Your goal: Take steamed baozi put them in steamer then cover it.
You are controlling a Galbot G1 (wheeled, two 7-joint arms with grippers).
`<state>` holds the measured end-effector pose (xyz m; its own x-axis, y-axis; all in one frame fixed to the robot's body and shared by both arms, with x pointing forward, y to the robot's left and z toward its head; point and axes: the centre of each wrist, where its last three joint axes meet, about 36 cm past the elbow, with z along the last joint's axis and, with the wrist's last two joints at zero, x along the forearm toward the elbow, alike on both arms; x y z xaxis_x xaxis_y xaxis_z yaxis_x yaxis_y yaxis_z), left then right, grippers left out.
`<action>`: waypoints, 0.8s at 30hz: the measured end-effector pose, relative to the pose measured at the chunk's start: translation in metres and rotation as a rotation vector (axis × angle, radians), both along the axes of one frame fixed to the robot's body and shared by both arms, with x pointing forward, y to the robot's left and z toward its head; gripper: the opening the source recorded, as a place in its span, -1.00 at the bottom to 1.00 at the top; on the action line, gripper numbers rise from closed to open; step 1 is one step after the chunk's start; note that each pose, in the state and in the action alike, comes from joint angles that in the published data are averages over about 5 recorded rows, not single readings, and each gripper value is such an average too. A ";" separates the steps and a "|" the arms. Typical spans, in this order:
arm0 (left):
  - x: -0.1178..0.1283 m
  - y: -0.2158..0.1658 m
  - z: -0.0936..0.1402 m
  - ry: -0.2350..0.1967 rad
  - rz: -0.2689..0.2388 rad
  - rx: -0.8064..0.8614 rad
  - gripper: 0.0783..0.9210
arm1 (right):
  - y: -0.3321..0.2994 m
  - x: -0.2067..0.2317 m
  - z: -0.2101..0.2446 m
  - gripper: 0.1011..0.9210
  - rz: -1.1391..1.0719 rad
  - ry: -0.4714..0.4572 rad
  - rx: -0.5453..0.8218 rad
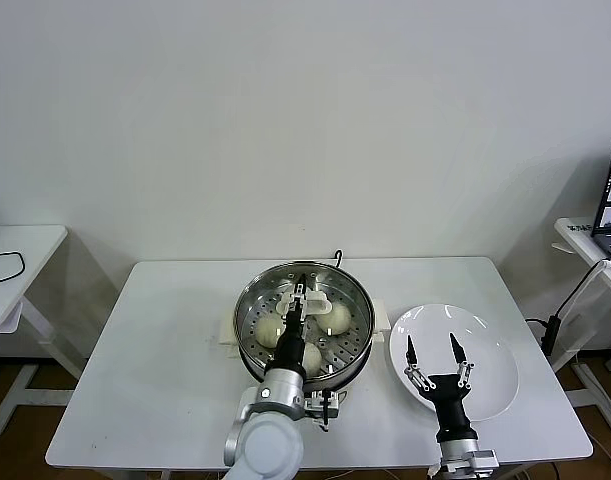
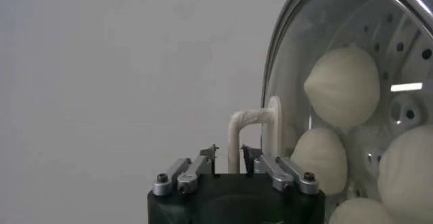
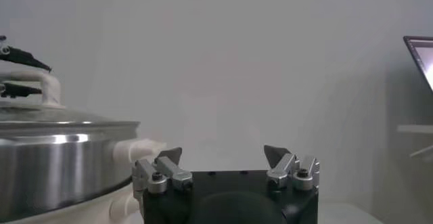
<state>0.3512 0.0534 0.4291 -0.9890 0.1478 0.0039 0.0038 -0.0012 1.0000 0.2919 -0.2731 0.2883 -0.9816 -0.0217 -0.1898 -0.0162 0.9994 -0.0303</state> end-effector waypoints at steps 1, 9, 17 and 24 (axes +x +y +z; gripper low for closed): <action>-0.003 0.002 0.001 -0.001 -0.002 -0.003 0.24 | 0.000 0.000 0.000 0.76 0.000 0.000 0.000; -0.032 0.019 0.018 -0.010 -0.028 -0.065 0.73 | -0.002 0.001 -0.001 0.76 0.000 -0.004 -0.005; -0.064 0.041 0.041 -0.060 -0.122 -0.315 0.77 | -0.003 0.001 0.004 0.76 -0.011 -0.004 -0.001; -0.063 0.074 0.044 -0.056 -0.163 -0.722 0.77 | -0.006 0.000 0.021 0.76 -0.018 0.014 -0.001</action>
<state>0.2878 0.1277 0.4734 -0.9501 0.2397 -0.1996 0.0089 0.6606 0.7507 0.2916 -0.2790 0.3089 -0.9843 -0.0046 -0.1762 0.0010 0.9995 -0.0315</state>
